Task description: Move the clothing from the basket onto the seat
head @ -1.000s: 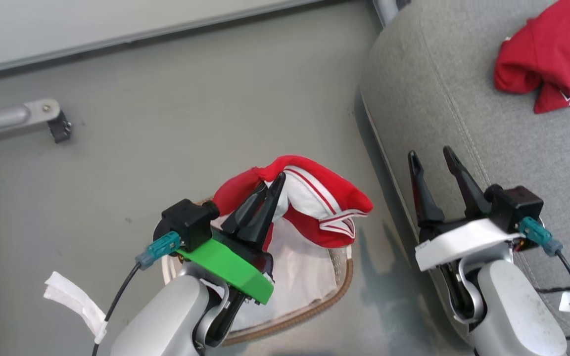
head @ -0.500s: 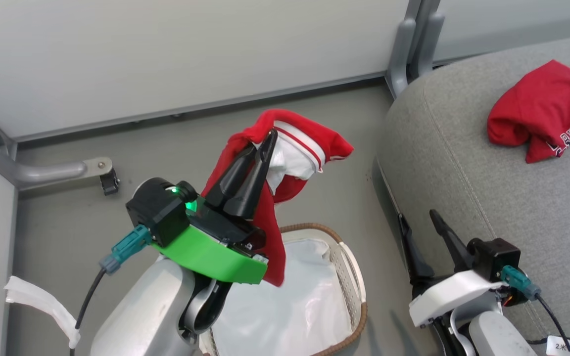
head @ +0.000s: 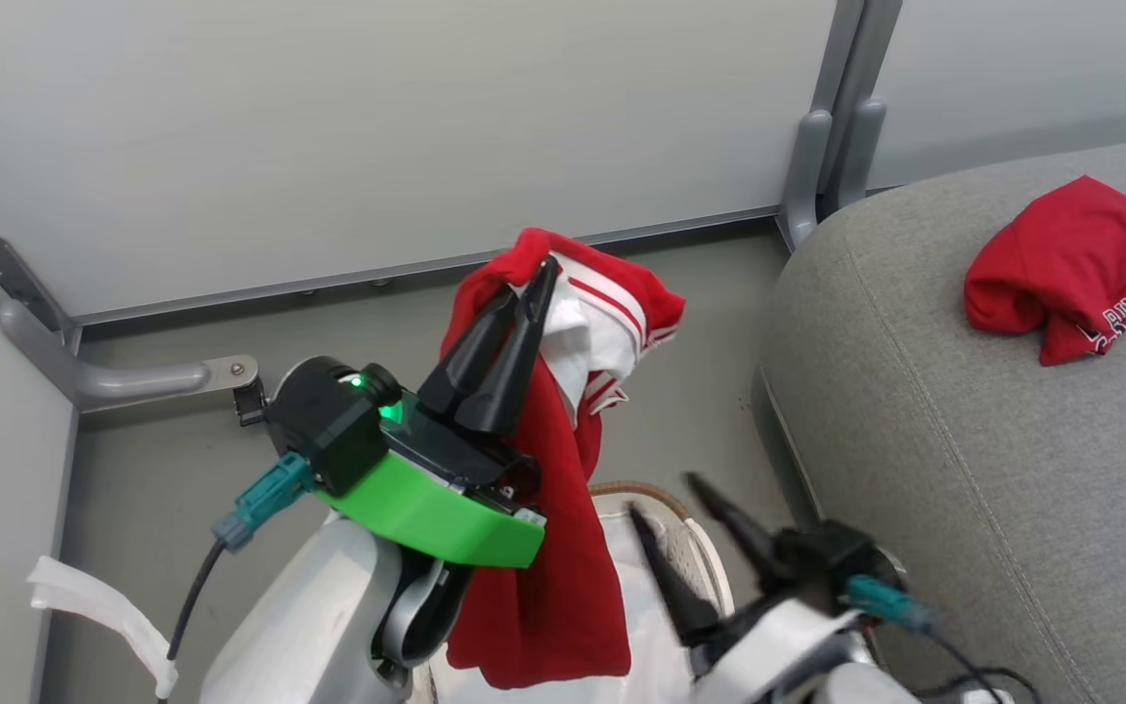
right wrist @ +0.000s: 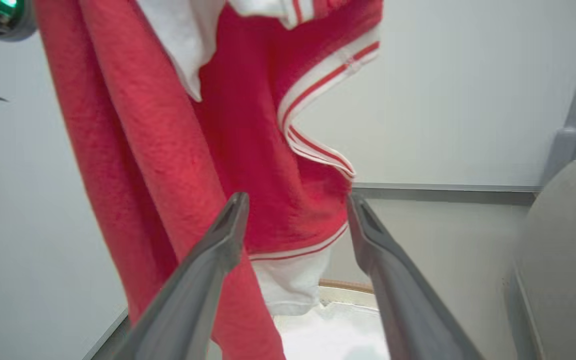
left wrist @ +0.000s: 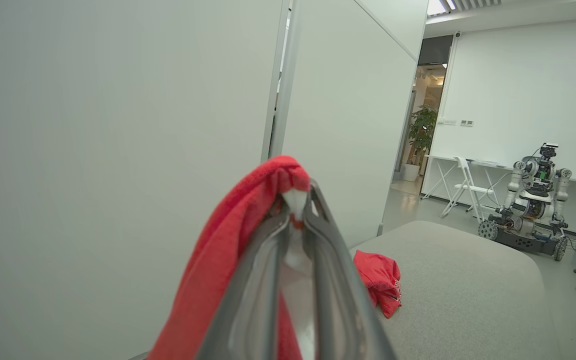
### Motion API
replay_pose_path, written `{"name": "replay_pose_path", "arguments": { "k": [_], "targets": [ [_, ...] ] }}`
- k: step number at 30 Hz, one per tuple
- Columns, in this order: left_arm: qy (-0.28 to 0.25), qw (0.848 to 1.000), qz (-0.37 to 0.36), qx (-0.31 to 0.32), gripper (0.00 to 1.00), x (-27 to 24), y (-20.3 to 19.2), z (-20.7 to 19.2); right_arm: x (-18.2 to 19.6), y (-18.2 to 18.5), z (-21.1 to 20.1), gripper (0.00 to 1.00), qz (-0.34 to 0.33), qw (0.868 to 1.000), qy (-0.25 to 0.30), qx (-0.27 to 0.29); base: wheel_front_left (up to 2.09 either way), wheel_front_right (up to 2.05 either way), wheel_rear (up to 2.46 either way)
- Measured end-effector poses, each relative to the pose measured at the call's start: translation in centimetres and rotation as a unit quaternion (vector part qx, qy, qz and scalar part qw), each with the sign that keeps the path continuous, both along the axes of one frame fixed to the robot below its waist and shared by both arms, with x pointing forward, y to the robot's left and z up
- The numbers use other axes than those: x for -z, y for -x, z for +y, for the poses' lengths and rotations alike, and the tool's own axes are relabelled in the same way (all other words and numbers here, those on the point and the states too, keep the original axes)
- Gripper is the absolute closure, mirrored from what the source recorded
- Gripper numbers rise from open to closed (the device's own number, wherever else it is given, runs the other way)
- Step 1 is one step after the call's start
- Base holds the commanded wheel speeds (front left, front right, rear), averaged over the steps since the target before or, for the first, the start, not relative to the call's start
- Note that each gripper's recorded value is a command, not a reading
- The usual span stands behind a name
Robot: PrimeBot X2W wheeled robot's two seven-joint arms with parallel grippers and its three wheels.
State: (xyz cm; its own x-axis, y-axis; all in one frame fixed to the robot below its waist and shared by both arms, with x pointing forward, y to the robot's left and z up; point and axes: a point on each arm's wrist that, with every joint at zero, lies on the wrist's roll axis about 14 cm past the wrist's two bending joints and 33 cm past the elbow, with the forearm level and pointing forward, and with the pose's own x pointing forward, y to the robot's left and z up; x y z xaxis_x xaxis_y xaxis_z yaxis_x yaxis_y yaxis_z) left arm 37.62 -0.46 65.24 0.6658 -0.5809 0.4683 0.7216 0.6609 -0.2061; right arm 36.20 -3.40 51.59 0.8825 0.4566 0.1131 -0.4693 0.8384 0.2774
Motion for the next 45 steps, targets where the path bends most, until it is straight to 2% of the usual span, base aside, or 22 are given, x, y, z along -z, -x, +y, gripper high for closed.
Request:
{"name": "replay_pose_path", "arguments": {
  "k": [5,8,12,13,14,21,23,24,29,36,45],
  "targets": [
    [0.000,1.000,0.007,0.009,1.00,0.4,0.5,-0.7,-2.5,0.5,4.6,0.00,-0.042,0.995,0.008,-0.086,0.00,0.00,0.00],
    [-0.002,1.000,0.013,0.013,1.00,0.8,0.8,-0.9,-3.5,0.3,6.5,0.00,-0.059,0.991,0.012,-0.118,0.00,0.00,0.00],
    [-0.002,1.000,0.021,0.020,1.00,1.2,1.2,-1.3,-2.8,0.0,7.9,0.00,-0.053,0.988,0.031,-0.140,0.00,0.00,0.00],
    [-0.002,1.000,0.022,0.020,1.00,1.3,1.3,-1.4,-2.7,-0.2,8.0,0.55,-0.052,0.988,0.032,-0.141,0.00,0.00,0.00],
    [-0.002,0.999,0.024,0.021,1.00,1.4,1.3,-1.4,-2.5,-0.4,8.1,1.00,-0.046,0.988,0.033,-0.142,0.00,0.00,0.00],
    [-0.010,0.999,0.037,0.022,1.00,2.3,1.4,-1.5,-1.2,-0.7,7.9,1.00,-0.016,0.990,0.025,-0.136,0.00,0.00,0.00],
    [-0.015,0.999,0.042,0.022,0.27,2.8,1.1,-1.6,-0.9,-0.8,7.4,1.00,-0.009,0.992,0.019,-0.126,0.00,0.00,0.00],
    [-0.022,0.998,0.047,0.023,0.00,3.3,1.0,-1.7,-0.8,-1.0,6.9,1.00,-0.005,0.993,0.016,-0.117,0.00,0.00,0.00],
    [-0.049,0.996,0.066,0.025,0.00,5.6,0.3,-2.1,-0.7,-1.5,4.1,1.00,-0.001,0.997,0.004,-0.071,0.00,0.00,0.00],
    [-0.075,0.992,0.077,0.062,0.00,7.8,0.6,-4.7,-0.5,-1.6,-1.5,1.00,0.001,1.000,0.001,0.011,0.00,0.00,0.00],
    [-0.095,0.982,0.089,0.135,0.00,10.0,2.1,-9.4,-0.4,-0.1,-9.4,1.00,0.004,0.991,-0.003,0.131,0.00,0.00,0.00]
  ]
}}
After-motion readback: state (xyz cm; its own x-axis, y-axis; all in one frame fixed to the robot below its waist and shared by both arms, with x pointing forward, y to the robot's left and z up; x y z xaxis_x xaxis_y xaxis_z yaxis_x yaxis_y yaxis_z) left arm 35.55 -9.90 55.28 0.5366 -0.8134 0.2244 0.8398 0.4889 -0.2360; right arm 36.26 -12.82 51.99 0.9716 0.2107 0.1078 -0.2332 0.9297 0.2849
